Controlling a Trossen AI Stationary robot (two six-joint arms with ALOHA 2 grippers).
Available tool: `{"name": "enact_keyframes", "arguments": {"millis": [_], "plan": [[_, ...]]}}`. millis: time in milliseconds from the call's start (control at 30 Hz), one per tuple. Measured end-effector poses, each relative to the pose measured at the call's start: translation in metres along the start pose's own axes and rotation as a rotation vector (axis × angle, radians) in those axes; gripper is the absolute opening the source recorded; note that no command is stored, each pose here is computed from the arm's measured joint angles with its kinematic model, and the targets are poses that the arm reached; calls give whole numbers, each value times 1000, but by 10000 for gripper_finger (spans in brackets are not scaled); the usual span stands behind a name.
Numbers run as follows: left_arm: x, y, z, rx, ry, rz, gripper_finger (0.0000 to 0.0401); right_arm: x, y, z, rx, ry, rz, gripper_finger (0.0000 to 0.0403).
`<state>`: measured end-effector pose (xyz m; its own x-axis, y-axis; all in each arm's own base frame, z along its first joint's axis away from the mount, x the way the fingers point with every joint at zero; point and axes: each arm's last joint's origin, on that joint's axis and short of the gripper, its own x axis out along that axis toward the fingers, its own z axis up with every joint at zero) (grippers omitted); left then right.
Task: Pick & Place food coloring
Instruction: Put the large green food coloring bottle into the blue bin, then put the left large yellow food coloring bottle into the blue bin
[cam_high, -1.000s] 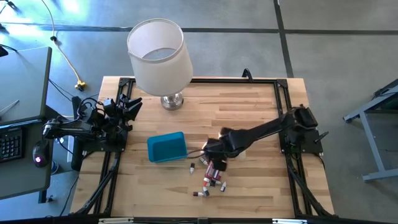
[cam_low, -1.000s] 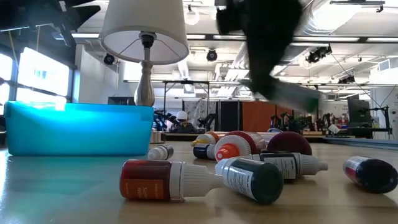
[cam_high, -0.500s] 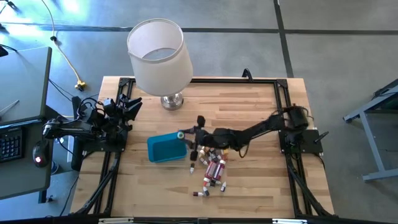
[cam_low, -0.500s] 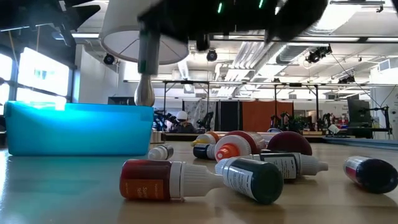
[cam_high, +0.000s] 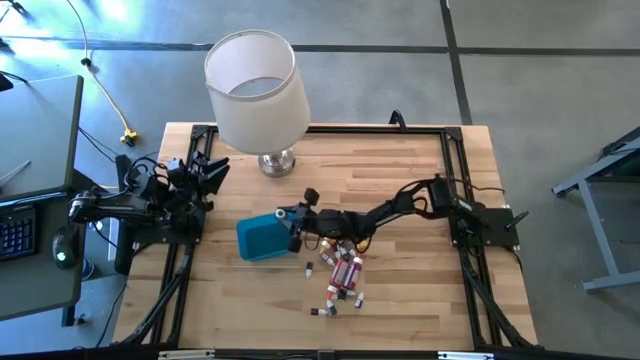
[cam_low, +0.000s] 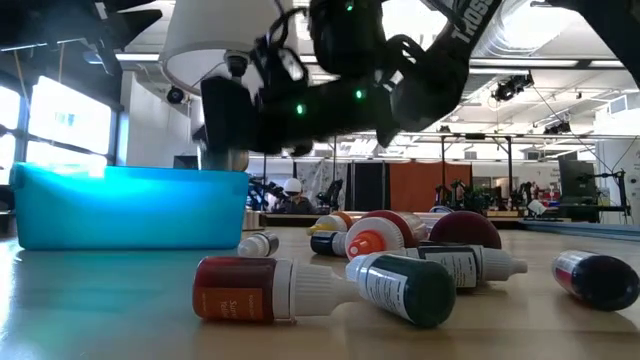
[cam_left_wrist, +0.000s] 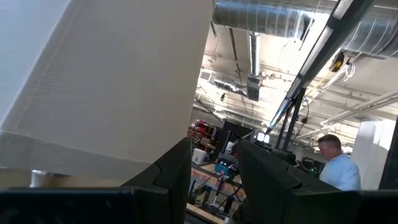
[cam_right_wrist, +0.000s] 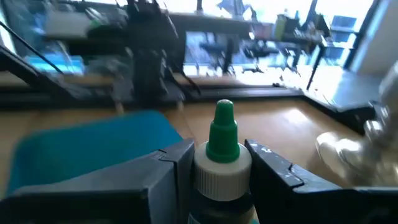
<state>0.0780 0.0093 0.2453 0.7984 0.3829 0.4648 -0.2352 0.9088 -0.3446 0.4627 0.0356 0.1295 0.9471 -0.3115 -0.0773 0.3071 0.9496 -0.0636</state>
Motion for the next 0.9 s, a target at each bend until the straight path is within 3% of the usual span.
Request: {"name": "enact_keyframes", "arguments": {"millis": [233,467,633,733,900], "plan": [[0,1,-5,20,48,7,128,3,-8,-5,36,46,-21,119],[0,1,-5,19,49,7,128,7,-19,-12,59,114,-45,204],[0,1,-5,18,48,7,128,7,-21,-10,20,106,-47,223],[0,1,-5,17,48,7,128,3,-18,12,-63,44,-40,222],[0,1,-5,16,46,6,128,-21,-12,81,-128,-38,-54,222]]}}
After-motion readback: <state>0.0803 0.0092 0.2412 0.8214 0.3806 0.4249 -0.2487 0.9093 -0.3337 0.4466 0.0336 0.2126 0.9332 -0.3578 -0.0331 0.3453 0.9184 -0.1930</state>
